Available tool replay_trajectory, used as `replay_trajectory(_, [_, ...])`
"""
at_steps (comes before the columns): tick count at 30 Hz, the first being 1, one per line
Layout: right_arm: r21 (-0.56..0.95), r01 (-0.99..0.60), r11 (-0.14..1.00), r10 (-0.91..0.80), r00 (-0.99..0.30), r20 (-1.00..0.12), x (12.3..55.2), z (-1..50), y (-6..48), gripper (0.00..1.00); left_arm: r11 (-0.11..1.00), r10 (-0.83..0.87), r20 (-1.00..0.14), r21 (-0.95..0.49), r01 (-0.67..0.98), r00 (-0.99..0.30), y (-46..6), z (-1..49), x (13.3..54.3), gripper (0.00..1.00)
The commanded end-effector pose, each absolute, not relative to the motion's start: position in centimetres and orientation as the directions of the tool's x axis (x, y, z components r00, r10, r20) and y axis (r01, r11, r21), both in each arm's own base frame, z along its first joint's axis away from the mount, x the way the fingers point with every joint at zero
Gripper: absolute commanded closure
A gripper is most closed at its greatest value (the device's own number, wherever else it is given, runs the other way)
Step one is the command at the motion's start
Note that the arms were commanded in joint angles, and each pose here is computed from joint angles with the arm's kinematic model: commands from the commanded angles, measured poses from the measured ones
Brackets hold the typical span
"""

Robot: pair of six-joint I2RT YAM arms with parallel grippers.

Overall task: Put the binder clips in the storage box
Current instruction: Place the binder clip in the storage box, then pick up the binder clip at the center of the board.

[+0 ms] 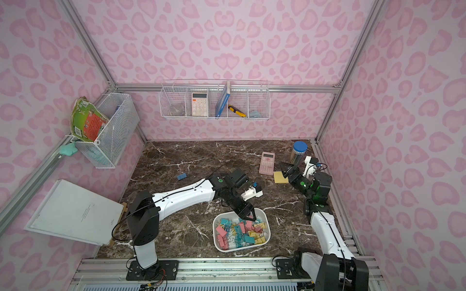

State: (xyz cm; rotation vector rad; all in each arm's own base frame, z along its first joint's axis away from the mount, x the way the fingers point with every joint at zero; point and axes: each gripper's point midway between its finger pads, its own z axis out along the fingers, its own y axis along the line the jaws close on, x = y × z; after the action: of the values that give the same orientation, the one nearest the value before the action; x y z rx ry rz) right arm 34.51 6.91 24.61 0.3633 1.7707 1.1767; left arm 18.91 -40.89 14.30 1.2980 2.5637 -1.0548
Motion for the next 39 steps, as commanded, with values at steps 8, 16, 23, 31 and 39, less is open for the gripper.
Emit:
replay_trajectory(8, [0.537, -0.519, 0.665, 0.363, -0.404, -0.84, 32.3, 29.4, 15.1, 0.02, 0.977, -0.001, -0.604, -0.171, 0.128, -0.797, -19.3, 20.8, 39.0, 0.32])
replay_trajectory(16, [0.369, -0.761, 0.533, 0.197, -0.313, -0.929, 28.4, 31.4, 22.6, 0.01, 0.97, -0.214, -0.517, -0.01, -0.244, -0.829, -4.3, 15.2, 44.7, 0.16])
replay_trajectory(23, [0.408, -0.705, 0.58, 0.186, -0.373, -0.909, 29.4, 29.1, 22.4, 0.01, 0.919, -0.392, -0.471, -0.244, -0.31, -0.791, -0.4, 10.7, 48.1, 0.17])
replay_trajectory(31, [0.431, -0.678, 0.596, 0.204, -0.391, -0.898, 30.3, 29.2, 21.9, 0.02, 0.835, -0.417, -0.32, -0.504, -0.219, -0.851, -2.0, 6.7, 50.2, 0.33])
replay_trajectory(39, [0.486, -0.634, 0.602, 0.245, -0.433, -0.868, 31.4, 28.7, 21.2, 0.02, 0.8, -0.407, -0.266, -0.566, -0.2, -0.874, -3.1, 5.3, 49.9, 0.67])
